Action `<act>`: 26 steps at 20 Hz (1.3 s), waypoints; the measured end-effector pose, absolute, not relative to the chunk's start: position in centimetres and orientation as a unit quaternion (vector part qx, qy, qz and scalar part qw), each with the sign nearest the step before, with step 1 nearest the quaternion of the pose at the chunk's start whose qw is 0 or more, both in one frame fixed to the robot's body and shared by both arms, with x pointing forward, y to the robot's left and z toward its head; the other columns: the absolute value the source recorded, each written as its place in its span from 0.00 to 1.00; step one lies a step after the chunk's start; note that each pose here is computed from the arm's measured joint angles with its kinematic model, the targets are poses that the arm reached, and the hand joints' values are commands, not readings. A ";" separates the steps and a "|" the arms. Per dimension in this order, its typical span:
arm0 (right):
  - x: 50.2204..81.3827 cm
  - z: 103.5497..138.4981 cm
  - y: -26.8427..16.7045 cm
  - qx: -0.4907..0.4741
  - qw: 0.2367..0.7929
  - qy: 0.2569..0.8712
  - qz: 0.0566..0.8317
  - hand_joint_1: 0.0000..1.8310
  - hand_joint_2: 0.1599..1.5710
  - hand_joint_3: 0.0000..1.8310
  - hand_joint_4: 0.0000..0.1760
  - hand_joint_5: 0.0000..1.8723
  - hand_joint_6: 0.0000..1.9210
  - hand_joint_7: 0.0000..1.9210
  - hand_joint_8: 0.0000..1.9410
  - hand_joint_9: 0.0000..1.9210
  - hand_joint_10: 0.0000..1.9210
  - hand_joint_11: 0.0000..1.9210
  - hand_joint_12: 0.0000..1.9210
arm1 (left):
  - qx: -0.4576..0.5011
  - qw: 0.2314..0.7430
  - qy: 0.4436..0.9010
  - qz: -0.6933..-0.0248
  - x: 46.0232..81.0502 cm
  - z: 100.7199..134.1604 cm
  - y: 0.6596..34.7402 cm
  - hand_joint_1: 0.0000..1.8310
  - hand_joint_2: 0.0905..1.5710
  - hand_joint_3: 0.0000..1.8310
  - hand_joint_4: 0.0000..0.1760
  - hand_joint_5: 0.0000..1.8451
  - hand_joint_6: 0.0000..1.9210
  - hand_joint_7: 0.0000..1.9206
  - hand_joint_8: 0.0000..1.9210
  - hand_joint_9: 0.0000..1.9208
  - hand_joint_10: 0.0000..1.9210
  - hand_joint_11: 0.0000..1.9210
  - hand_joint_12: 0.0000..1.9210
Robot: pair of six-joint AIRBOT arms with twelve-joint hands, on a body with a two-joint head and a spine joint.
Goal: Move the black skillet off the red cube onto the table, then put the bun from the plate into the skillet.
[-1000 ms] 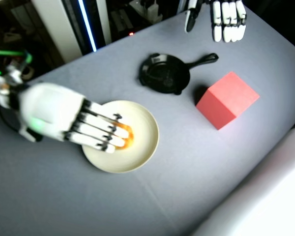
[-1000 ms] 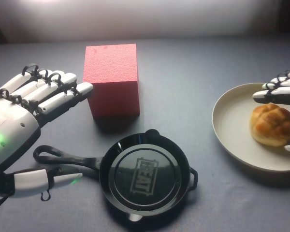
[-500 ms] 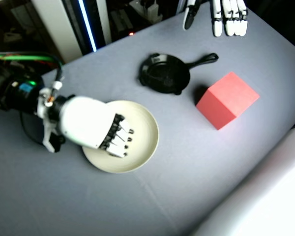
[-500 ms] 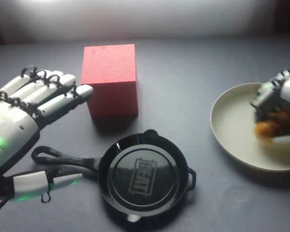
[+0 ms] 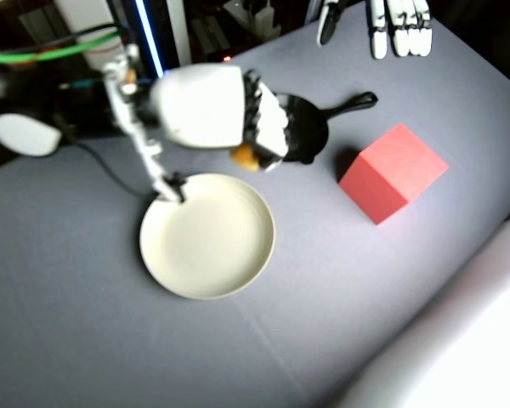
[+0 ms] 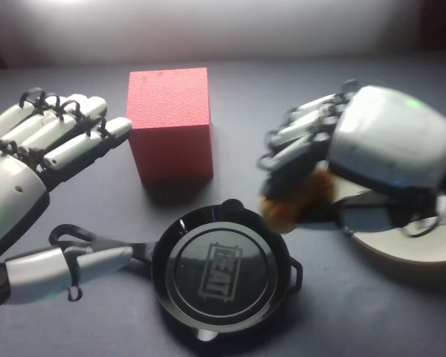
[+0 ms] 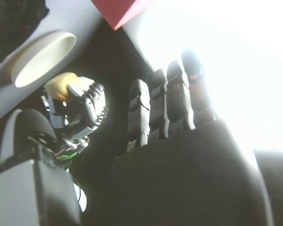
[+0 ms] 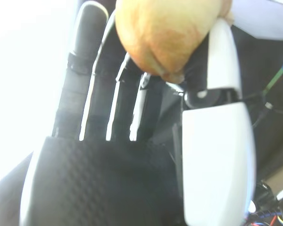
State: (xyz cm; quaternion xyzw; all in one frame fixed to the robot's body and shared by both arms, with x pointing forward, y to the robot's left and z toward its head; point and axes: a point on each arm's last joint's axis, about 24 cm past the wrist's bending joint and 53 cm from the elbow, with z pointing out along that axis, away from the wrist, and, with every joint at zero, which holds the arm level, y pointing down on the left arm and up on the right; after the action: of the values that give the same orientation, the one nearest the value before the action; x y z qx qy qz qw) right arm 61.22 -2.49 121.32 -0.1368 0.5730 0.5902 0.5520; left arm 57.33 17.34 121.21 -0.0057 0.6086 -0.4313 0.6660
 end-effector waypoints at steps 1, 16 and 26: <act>60.8 121.2 -1.1 -0.145 0.543 0.571 0.599 0.75 0.65 0.00 0.00 0.66 0.16 0.52 0.55 0.50 0.62 0.40 0.69 | -0.005 0.670 0.604 -0.433 57.3 121.5 17.4 0.06 0.75 0.01 0.24 0.16 0.00 0.10 0.01 0.10 0.01 0.00 0.37; 59.7 118.1 2.9 -0.144 0.498 0.607 0.603 0.39 0.57 0.00 1.00 0.04 0.00 0.02 0.00 0.00 0.00 0.00 0.00 | -0.024 0.680 0.596 -0.427 57.4 121.7 18.5 0.00 0.86 0.00 0.00 0.15 0.00 0.17 0.00 0.17 0.01 0.05 0.19; 61.0 121.6 -17.2 0.053 0.613 0.538 0.575 0.23 0.56 0.01 1.00 0.00 0.00 0.00 0.00 0.00 0.00 0.00 0.00 | -0.047 0.703 0.569 -0.425 57.3 123.0 20.0 0.02 0.75 0.00 0.00 0.10 0.00 0.16 0.00 0.16 0.00 0.00 0.37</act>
State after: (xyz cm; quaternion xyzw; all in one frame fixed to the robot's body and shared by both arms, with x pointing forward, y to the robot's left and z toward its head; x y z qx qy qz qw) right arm 61.01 -17.22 121.57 0.0527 0.5385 0.5754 0.6134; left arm 57.29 19.98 123.02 -0.0473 0.5686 -0.4252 0.7026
